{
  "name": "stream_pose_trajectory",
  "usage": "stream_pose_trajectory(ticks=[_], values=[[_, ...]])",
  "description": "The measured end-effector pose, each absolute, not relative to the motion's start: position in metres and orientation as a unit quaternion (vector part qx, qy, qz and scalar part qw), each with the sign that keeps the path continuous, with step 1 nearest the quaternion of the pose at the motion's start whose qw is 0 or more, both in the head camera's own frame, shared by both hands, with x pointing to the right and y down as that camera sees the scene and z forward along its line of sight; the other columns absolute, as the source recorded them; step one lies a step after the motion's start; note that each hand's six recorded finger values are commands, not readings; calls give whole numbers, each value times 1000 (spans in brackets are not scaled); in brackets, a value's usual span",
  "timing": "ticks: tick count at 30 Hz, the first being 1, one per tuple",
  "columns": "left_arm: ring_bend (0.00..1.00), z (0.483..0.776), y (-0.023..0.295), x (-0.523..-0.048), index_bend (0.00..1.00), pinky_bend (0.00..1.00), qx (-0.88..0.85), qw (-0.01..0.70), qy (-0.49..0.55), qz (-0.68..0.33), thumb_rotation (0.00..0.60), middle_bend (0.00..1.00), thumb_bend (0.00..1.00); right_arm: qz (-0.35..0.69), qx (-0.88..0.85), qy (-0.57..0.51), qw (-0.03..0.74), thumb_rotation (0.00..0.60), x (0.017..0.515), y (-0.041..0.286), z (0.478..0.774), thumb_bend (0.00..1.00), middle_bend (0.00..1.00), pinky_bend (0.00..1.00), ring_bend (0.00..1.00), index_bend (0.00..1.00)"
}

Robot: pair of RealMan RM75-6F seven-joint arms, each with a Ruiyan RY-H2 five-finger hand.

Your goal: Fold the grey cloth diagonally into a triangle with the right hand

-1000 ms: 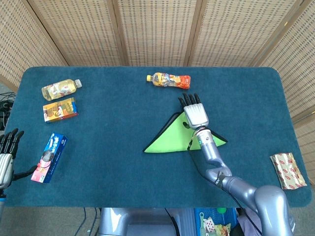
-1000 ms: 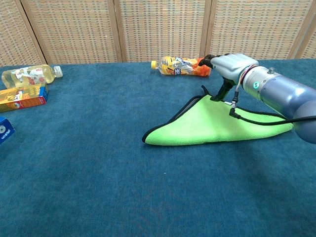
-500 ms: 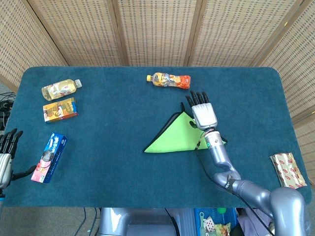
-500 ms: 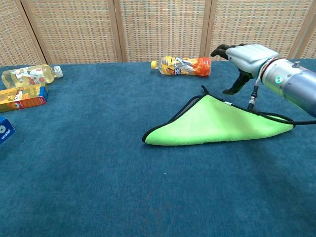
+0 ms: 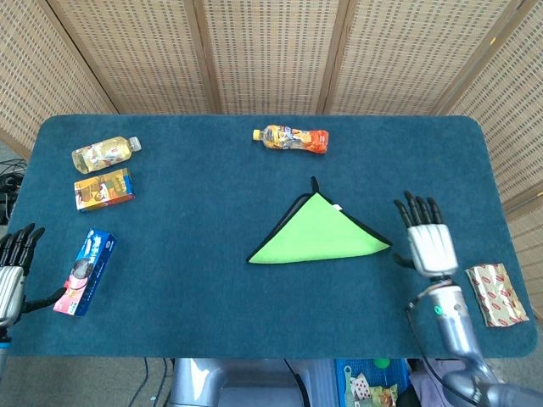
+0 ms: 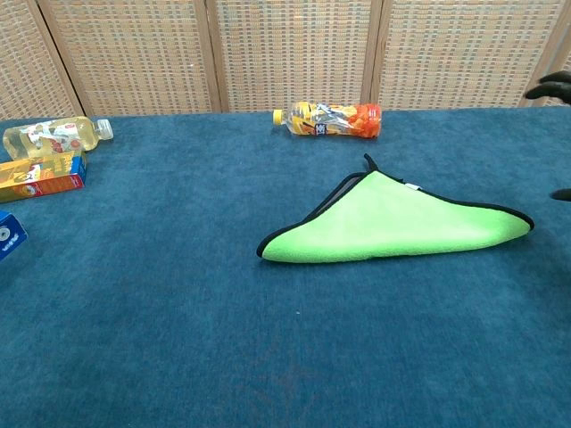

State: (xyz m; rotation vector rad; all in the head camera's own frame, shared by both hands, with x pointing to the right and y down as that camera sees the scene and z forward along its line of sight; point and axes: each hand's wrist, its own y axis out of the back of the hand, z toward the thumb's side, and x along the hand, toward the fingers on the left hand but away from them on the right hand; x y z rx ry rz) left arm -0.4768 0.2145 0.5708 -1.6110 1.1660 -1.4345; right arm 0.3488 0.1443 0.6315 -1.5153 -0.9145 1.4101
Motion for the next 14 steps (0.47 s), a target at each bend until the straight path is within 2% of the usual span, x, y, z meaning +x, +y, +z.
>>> stream_pose_trajectory(ticks=[4, 6, 9, 14], values=[[0, 572, 215, -475, 0, 0, -621, 337, 446, -549, 600, 0, 147, 579, -593, -369, 420, 600, 383, 185, 608, 173, 0, 0, 0, 60], [0, 573, 216, -475, 0, 0, -622, 338, 444, -550, 600, 0, 147, 588, -588, -370, 416, 600, 395, 204, 599, 126, 0, 0, 0, 60], [0, 574, 218, -474, 0, 0, -621, 339, 442, -551, 600, 0, 147, 593, -582, -376, 411, 600, 406, 223, 588, 53, 0, 0, 0, 60], [0, 574, 219, -474, 0, 0, -621, 343, 440, -551, 600, 0, 147, 592, -581, -382, 408, 600, 419, 246, 573, 28, 0, 0, 0, 23]])
